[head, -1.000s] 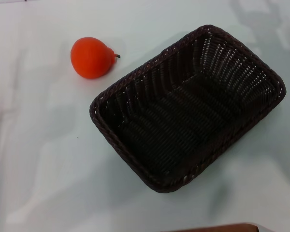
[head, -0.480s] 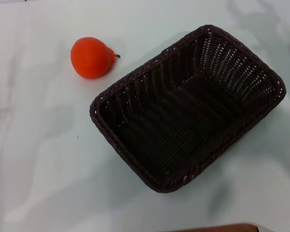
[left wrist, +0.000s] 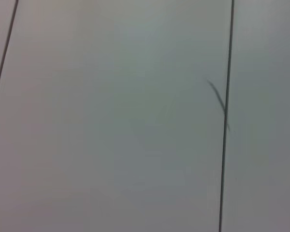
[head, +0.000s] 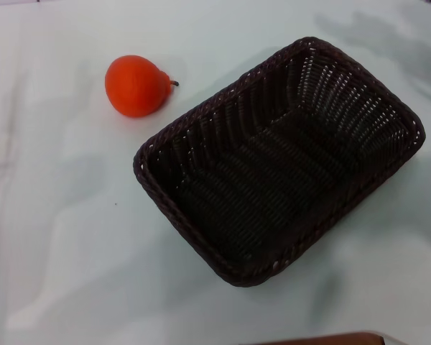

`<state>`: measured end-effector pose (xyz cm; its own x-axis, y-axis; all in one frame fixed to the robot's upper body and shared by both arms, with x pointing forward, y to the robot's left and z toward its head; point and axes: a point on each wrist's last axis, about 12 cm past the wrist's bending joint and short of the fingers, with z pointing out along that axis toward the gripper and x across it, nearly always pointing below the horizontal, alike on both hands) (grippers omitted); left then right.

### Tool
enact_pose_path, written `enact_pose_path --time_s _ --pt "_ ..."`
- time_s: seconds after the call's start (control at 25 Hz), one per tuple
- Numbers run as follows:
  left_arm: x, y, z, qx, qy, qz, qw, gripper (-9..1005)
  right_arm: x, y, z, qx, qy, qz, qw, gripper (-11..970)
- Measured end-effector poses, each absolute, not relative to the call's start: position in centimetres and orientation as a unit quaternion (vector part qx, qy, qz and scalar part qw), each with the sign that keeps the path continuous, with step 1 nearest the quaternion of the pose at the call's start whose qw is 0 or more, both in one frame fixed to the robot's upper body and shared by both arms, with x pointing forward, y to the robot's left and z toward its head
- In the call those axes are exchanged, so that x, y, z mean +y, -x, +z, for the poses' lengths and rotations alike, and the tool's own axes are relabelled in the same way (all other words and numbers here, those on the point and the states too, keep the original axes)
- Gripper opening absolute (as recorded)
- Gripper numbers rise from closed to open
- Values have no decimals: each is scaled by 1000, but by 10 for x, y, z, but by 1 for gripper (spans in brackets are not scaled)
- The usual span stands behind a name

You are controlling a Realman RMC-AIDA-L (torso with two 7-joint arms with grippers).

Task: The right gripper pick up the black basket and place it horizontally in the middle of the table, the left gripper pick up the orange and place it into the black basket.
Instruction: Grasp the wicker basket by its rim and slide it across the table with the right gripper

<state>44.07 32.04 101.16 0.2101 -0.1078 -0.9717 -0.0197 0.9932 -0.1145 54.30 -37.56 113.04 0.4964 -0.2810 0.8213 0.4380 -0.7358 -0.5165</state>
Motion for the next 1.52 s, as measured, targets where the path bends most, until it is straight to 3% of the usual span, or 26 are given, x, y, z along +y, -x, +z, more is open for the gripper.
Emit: enact_pose_path --time_s 0.32,0.52,0.72,0.96,1.16,1.52 --pt "322 -439 1010 633 54 -26 772 923 -354 -569 1175 -109 897 -307 298 939" --pt "323 -436 1009 635 56 -23 770 922 -332 -586 1175 -118 939 -220 235 939" --pt "324 -436 1009 634 60 -20 770 920 -315 -593 1171 -135 939 -202 241 938" --pt "325 -435 1009 634 62 -18 771 919 -305 -597 1159 -143 943 -174 246 851" --pt "324 -436 1009 635 61 -20 770 917 -300 -597 1150 -146 945 -161 246 626" --pt "325 -436 1008 635 62 -18 770 915 -299 -598 1146 -147 946 -156 245 378"
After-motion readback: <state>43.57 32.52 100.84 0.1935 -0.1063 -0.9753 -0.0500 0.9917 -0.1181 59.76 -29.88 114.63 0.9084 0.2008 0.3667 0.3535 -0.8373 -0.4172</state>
